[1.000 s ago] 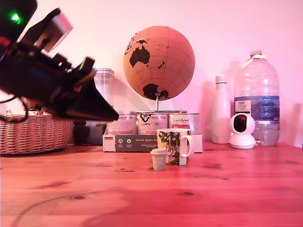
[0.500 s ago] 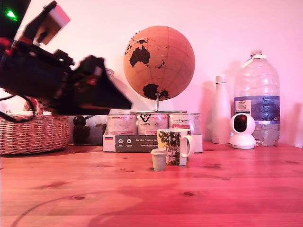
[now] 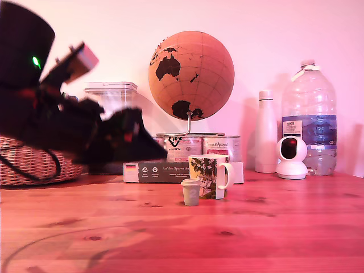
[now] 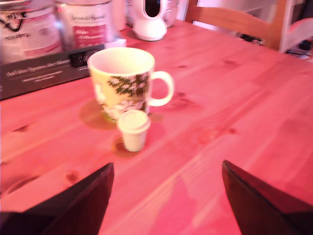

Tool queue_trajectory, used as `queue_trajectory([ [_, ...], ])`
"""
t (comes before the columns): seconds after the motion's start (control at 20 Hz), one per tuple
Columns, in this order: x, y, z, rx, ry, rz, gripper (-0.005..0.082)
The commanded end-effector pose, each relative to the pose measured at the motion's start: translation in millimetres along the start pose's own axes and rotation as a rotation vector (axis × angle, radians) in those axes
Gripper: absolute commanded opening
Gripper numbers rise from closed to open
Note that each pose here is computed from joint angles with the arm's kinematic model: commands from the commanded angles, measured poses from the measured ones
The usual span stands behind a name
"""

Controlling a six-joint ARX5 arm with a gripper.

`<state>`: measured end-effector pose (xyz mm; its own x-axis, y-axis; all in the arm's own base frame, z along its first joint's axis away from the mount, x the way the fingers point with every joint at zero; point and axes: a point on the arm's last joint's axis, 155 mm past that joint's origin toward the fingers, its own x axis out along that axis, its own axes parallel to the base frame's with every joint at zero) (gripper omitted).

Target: Pick up the coffee capsules on the table and drop them inside the coffee cup

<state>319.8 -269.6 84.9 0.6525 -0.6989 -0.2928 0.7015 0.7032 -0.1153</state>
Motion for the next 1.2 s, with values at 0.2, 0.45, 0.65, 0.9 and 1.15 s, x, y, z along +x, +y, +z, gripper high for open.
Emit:
queue_trajectory([
  [0.2,14,3,-18,0.000,0.041,0.005,0.0716],
  [0.45,29,7,-19,-0.002,0.048,0.006,0.0715],
  [0.65,40,9,-21,-0.002,0.056,0.007,0.0715],
  [0.9,57,12,-21,-0.008,0.075,0.007,0.0715],
  [1.15,74,16,-22,-0.020,0.104,0.010,0.0715],
])
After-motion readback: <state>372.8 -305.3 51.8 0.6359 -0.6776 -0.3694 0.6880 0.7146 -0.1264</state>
